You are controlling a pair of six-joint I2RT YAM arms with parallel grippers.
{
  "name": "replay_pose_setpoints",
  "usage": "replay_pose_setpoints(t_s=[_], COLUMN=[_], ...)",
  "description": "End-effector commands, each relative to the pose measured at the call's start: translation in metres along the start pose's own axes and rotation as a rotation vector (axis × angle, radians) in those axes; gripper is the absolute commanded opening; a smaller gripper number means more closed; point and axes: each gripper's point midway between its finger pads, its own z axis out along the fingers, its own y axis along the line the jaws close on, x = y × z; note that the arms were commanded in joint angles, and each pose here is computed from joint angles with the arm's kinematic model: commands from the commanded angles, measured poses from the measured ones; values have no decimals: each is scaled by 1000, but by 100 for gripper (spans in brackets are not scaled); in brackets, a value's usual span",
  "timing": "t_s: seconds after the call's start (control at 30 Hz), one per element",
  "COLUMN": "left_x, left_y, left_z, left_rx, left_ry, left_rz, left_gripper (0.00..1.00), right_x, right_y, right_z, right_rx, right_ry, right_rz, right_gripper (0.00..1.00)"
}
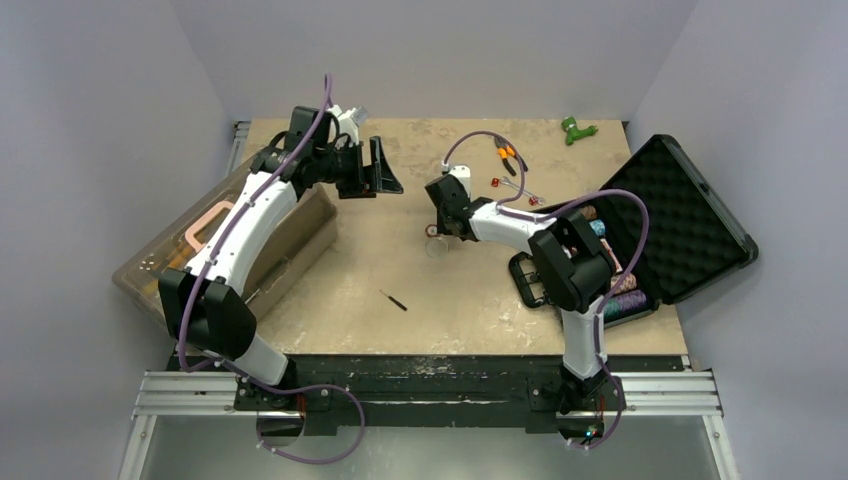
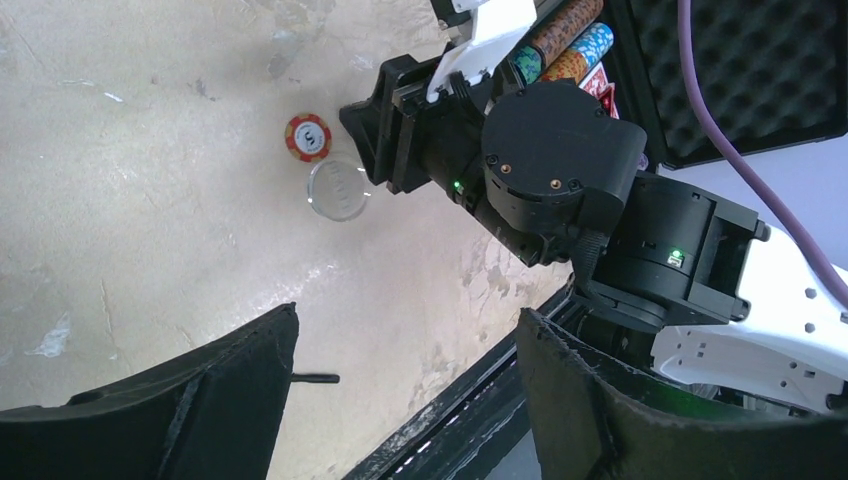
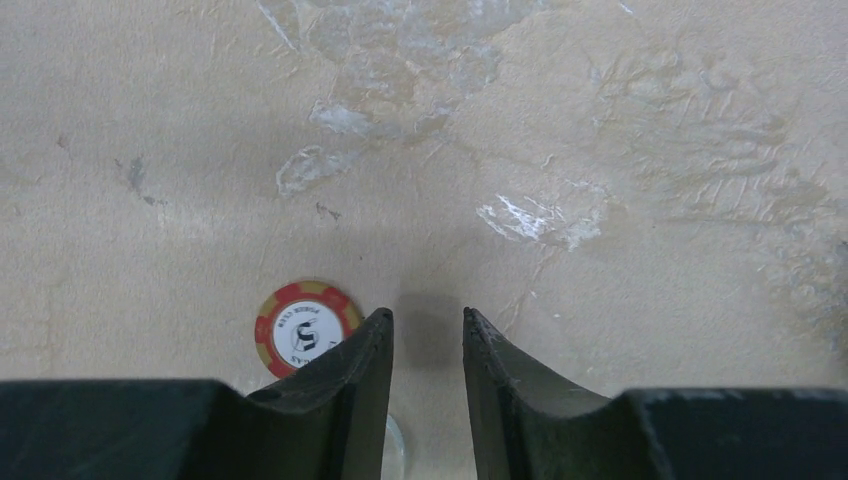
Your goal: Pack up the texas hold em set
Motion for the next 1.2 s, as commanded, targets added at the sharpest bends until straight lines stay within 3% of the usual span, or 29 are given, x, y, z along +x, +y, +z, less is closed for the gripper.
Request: replay_pose_setpoints(t_s=[0.0,0.1,0.23,0.37,0.43,0.6,0.97,1.17], left_x=[-6,-6,-5,-6,-6,-6,-6,-6], left_y=[-6,-7,-7,-6,-5,-8,-9,-9], left_z=[0,1,1,0,0,-1,-1,0], left_rx=[36,40,42,32,30,42,46,49], left_ry=[-18,-17,-17,-22,-22,-20,-19,-17], left_rz=[14,13,13,18,19,18,18,18], left_gripper=[78,78,78,78,78,78,78,78], right_x=[-23,-21,-21,-13,-8,-1,9,21], right_y=[-8,-11,-1,26,29,35,45,46], right_z=[-20,-22,-20,-15,-11,-9,-2,3], right_rx=[5,7,-35,-154,-155,-163,-187,-188], right_ry=[-59,-57,-34,29,74,173,279,324], right_rz=[13,1,-52,-122,-166,-215,-254,-259], right_gripper=[31,35,64,80,80,65,63,55])
